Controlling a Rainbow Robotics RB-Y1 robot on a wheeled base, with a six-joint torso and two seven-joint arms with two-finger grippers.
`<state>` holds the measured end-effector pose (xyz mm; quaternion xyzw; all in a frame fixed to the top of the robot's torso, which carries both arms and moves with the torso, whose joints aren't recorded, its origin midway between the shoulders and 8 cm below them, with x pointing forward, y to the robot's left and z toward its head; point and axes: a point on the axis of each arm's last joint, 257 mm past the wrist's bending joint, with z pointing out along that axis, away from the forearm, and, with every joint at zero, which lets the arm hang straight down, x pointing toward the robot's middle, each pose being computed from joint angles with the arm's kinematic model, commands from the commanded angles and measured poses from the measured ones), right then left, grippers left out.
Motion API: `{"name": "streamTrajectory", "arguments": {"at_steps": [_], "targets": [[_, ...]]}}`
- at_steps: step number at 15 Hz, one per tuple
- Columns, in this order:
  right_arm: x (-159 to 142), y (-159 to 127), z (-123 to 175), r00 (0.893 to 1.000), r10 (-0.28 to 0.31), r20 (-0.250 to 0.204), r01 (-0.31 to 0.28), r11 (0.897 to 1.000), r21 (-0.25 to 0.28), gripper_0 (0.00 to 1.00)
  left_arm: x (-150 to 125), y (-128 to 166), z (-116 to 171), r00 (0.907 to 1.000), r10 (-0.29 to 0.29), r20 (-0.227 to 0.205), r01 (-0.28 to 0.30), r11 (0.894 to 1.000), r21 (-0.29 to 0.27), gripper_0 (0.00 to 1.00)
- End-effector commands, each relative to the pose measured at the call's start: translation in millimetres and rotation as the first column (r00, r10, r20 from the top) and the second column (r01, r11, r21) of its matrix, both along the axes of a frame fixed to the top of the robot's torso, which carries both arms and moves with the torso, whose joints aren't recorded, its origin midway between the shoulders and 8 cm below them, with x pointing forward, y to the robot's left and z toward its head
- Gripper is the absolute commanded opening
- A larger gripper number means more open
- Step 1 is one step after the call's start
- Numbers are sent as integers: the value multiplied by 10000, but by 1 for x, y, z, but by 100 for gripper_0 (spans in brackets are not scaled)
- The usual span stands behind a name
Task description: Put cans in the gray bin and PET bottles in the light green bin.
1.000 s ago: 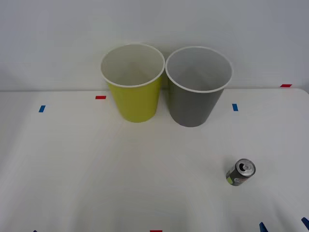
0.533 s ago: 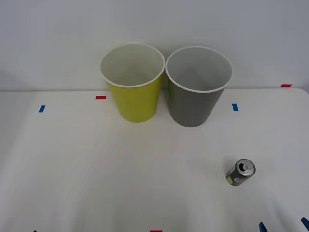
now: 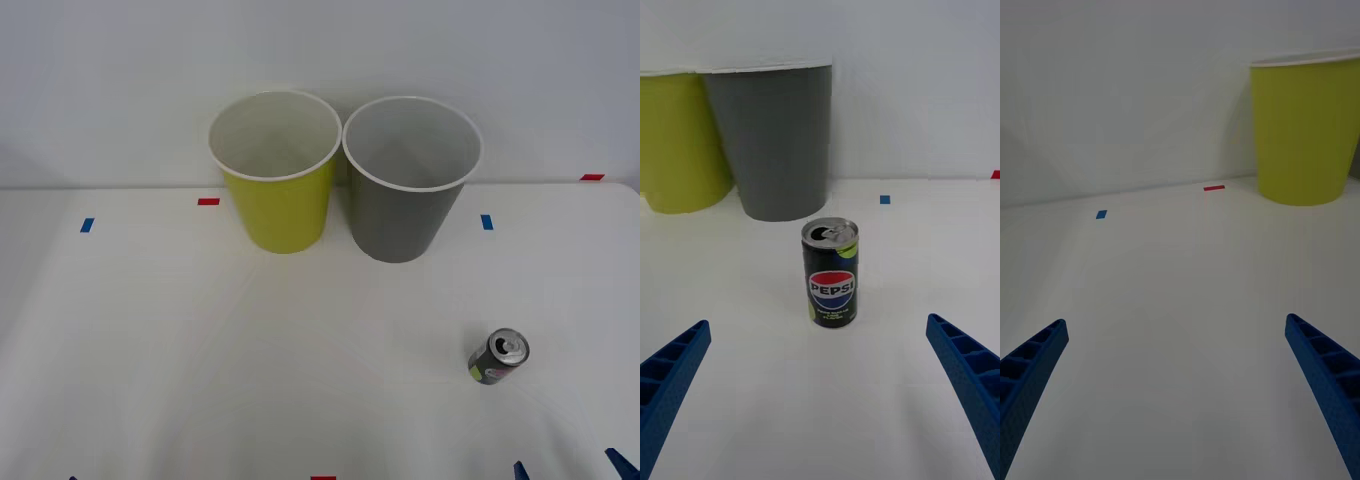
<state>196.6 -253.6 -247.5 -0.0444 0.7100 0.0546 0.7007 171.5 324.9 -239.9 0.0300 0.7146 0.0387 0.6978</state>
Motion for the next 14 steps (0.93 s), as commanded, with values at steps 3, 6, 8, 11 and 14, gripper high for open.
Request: {"name": "streamTrajectory", "arguments": {"at_steps": [3, 6, 8, 11, 14], "targets": [[-8, -4, -11, 9978, -214, 630, 197, 9995, 262, 100, 0, 0, 0, 10000, 0, -1, 0, 10000, 0, 100], [1, -4, -20, 9958, -267, 881, 255, 9996, 152, 100, 0, 0, 0, 10000, 0, -1, 0, 10000, 0, 100], [12, -1, -24, 9959, -148, 897, 140, 9999, 94, 100, 0, 0, 0, 10000, 0, -1, 0, 10000, 0, 100], [36, -4, -31, 9924, -179, 1221, 166, 9998, 111, 100, 0, 0, 0, 10000, 0, -1, 0, 10000, 0, 100], [58, -5, -39, 9904, -131, 1374, 119, 9999, 91, 100, 0, 0, 0, 10000, 0, -1, 0, 10000, 0, 100]]}}
